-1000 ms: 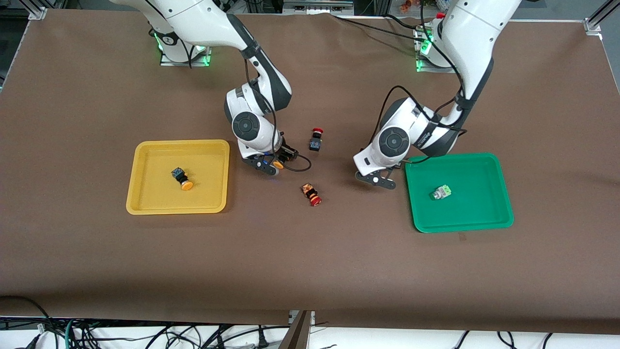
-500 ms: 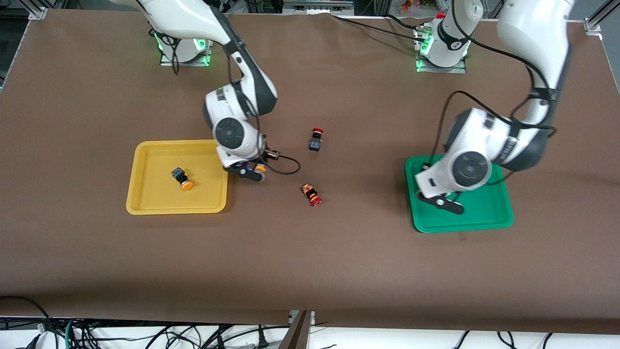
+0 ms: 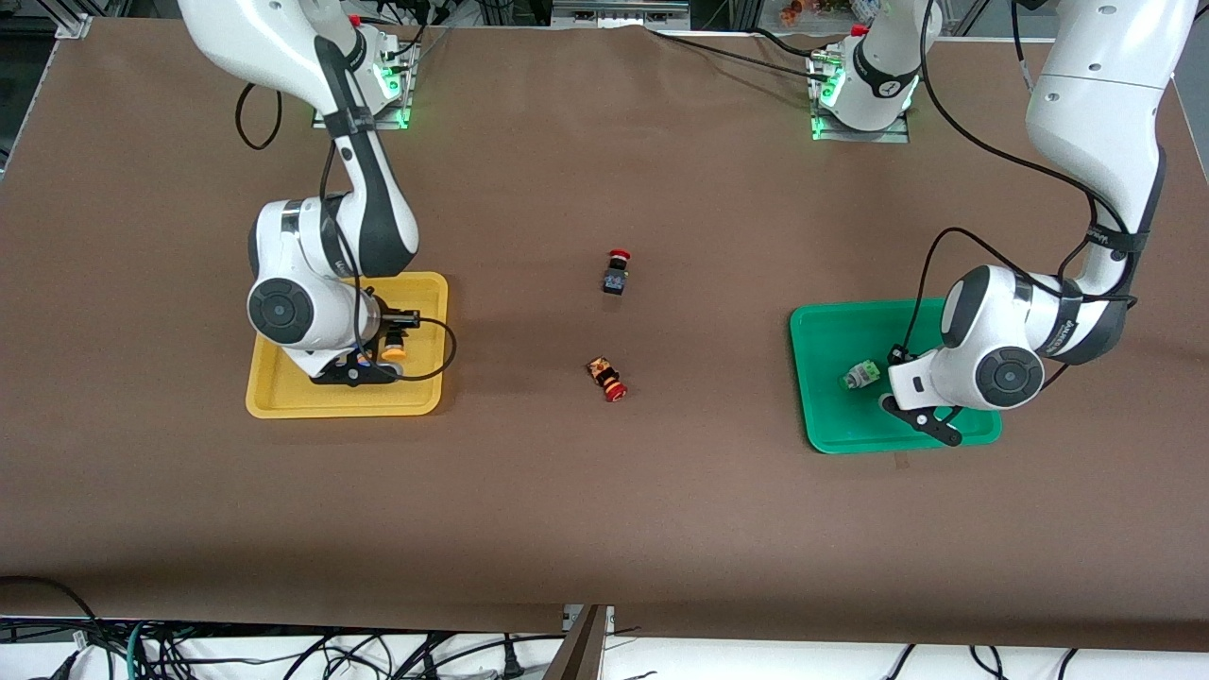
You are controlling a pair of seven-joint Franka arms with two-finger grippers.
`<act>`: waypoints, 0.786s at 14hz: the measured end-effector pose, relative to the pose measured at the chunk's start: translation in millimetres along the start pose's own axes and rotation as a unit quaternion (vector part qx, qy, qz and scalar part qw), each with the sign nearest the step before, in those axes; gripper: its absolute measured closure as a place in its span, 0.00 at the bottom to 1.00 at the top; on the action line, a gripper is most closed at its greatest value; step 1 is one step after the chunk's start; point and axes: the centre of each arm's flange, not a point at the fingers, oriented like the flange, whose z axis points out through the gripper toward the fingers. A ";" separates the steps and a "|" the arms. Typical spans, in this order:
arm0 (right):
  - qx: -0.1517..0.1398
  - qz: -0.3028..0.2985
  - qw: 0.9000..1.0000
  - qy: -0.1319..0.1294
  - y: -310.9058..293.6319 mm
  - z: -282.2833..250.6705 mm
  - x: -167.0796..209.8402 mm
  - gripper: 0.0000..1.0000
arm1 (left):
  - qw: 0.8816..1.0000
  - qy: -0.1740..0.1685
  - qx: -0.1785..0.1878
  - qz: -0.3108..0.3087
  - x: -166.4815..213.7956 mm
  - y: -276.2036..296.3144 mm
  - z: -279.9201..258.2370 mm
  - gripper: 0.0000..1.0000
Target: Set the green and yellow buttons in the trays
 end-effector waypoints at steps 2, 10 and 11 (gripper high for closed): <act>-0.007 0.000 1.000 0.012 0.9 20.1 3.9 0.37 | 1.000 0.013 0.007 0.002 1.7 2.7 -20.7 0.26; 0.030 0.006 0.999 0.044 -24.6 -67.3 -12.4 0.01 | 0.992 0.095 0.040 -0.069 -73.5 62.1 -307.8 0.00; 0.040 0.005 0.998 0.051 -27.6 -89.2 -20.7 0.01 | 0.988 0.107 0.022 -0.112 -89.0 70.8 -331.8 0.00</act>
